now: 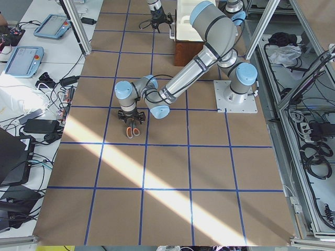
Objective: Place scissors in drawer with both arms
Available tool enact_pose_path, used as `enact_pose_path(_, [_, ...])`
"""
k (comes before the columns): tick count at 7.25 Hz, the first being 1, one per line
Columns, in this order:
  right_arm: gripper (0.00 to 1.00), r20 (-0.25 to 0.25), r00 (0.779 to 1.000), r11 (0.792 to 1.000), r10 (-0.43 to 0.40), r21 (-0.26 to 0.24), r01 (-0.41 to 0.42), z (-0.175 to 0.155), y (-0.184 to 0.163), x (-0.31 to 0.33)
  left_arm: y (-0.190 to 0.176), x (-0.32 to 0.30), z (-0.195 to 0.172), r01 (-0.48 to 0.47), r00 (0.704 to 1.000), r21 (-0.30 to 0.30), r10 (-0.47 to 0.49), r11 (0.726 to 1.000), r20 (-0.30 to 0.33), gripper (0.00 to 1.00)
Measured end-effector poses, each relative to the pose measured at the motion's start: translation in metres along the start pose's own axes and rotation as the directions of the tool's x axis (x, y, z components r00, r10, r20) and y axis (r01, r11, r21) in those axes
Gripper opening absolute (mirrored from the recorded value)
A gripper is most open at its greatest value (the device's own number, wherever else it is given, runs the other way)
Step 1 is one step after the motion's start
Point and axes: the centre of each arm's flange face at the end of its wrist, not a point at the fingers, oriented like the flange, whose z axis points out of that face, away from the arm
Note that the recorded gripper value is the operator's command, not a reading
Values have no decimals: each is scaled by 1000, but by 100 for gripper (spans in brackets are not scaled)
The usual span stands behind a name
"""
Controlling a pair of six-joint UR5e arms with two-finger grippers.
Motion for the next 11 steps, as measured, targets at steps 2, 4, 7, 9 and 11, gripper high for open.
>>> enact_pose_path(2, [99, 26, 999, 999, 26, 23, -26, -13, -2, 6, 1, -1, 3, 1, 1000, 2, -1, 1000, -2, 90])
enact_pose_path(4, [100, 119, 992, 998, 46, 28, -49, -17, -3, 16, 1, -2, 9, 4, 1000, 3, -4, 1000, -4, 80])
enact_pose_path(7, [100, 201, 978, 998, 55, 19, -60, -1, -3, 18, 4, -6, 12, -4, 1000, -21, 4, 1000, 17, 22])
enact_pose_path(9, [100, 221, 974, 998, 51, 9, -54, 11, -2, 14, 4, -6, 12, -6, 1000, -23, 7, 1000, 20, 0])
enact_pose_path(11, [100, 200, 979, 999, 44, 11, -47, 13, -3, 17, 2, -7, 10, -12, 1000, -23, 12, 1000, 25, 0])
